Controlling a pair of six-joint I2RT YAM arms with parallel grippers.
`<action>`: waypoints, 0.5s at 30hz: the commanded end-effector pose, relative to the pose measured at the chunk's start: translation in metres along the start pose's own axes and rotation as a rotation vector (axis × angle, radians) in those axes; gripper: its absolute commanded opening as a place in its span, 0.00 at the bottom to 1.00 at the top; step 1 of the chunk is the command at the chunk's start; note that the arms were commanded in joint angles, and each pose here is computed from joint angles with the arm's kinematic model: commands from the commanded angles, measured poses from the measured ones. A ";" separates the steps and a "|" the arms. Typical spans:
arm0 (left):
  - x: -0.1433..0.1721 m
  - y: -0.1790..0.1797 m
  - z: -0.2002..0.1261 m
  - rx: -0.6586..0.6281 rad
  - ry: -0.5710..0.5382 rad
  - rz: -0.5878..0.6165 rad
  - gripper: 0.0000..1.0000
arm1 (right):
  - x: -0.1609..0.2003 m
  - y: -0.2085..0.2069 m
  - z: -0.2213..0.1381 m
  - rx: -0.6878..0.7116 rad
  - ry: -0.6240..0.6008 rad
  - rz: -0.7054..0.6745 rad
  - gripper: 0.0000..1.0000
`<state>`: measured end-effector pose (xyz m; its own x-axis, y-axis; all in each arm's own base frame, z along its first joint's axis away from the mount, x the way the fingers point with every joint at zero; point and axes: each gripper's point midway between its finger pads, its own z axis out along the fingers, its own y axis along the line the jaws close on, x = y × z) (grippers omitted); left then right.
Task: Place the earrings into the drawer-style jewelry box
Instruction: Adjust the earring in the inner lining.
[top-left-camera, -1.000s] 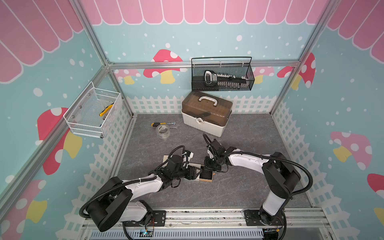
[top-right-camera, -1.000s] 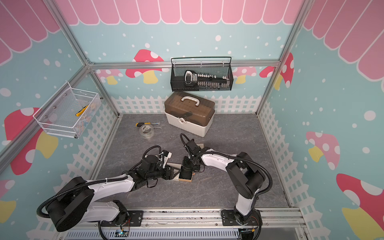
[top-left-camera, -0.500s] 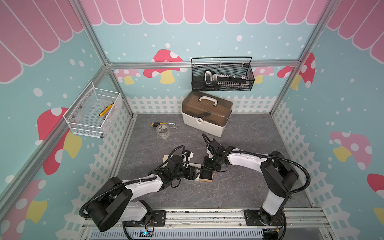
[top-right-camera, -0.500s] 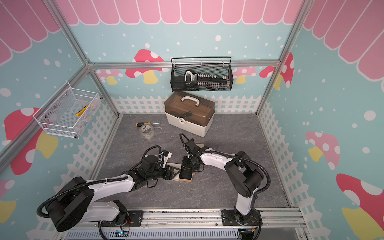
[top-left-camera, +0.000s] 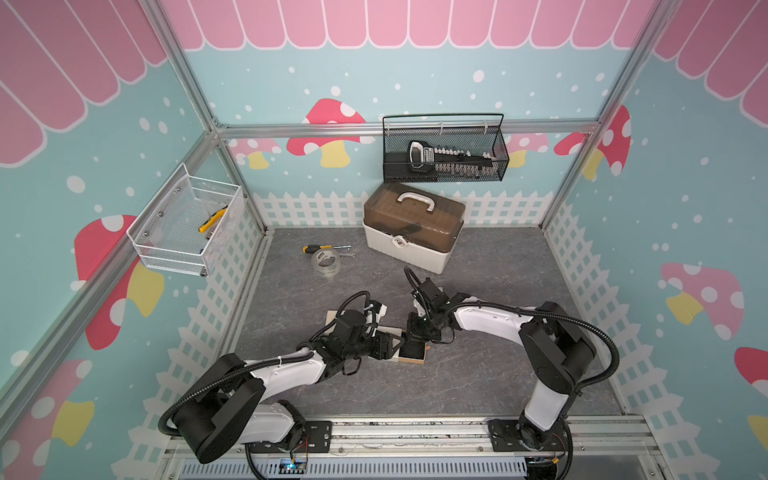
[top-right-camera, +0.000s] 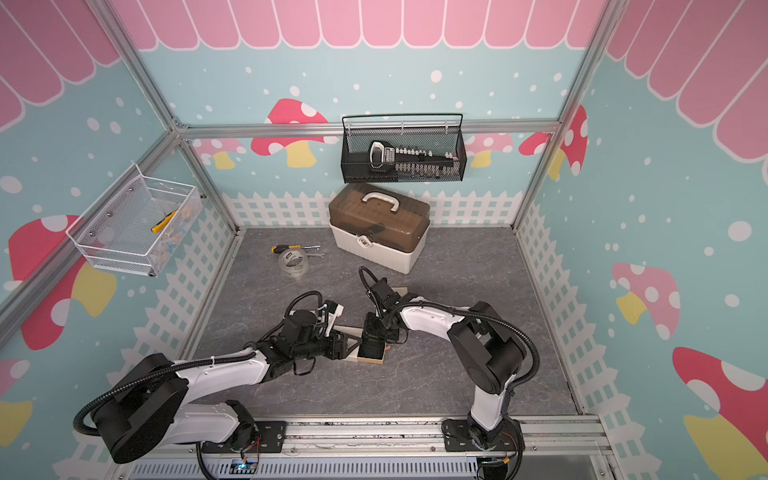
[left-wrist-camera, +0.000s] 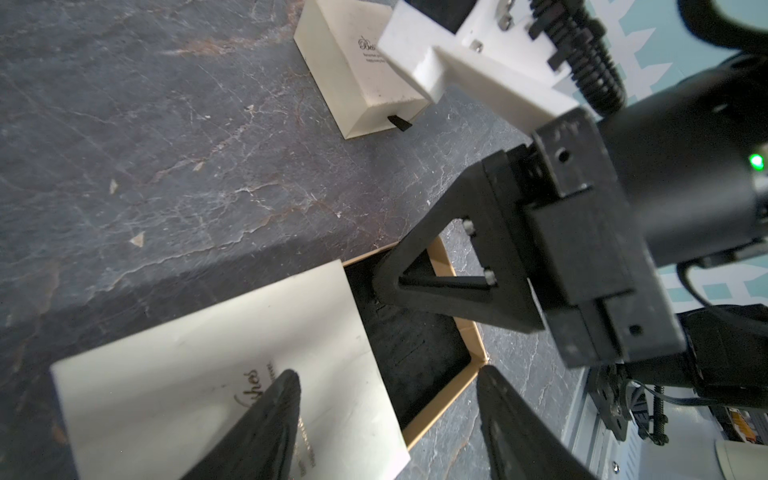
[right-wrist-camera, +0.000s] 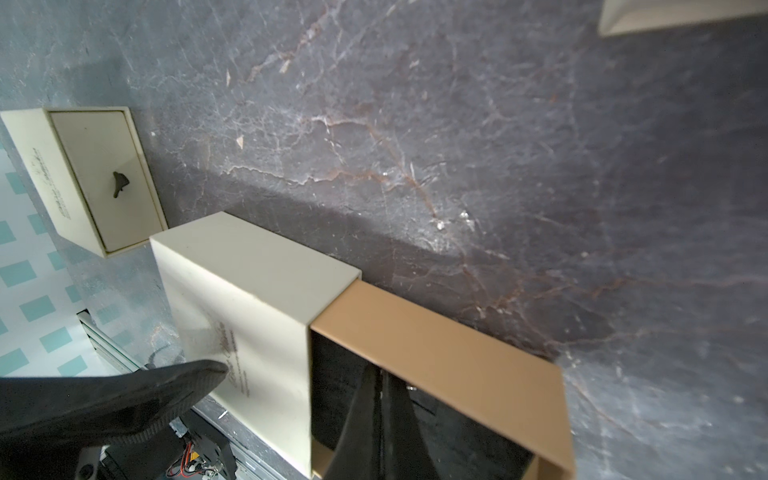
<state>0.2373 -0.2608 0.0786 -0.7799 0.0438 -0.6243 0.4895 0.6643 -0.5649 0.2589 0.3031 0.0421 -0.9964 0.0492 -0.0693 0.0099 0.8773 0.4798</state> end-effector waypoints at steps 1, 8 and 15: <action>-0.003 -0.002 -0.003 0.016 -0.013 0.003 0.68 | 0.000 0.005 -0.011 -0.001 -0.025 -0.001 0.00; 0.000 -0.020 -0.001 0.054 0.000 0.071 0.69 | 0.005 0.014 -0.025 -0.054 -0.036 0.011 0.00; 0.003 -0.023 0.001 0.030 0.008 0.105 0.69 | 0.009 0.009 -0.015 -0.054 -0.016 0.032 0.00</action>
<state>0.2172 -0.2763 0.0793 -0.7579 0.1199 -0.6413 0.5583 0.6278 -0.5424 0.2552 0.3025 0.0665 -0.9926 0.0773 -0.0941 0.0155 0.8467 0.5318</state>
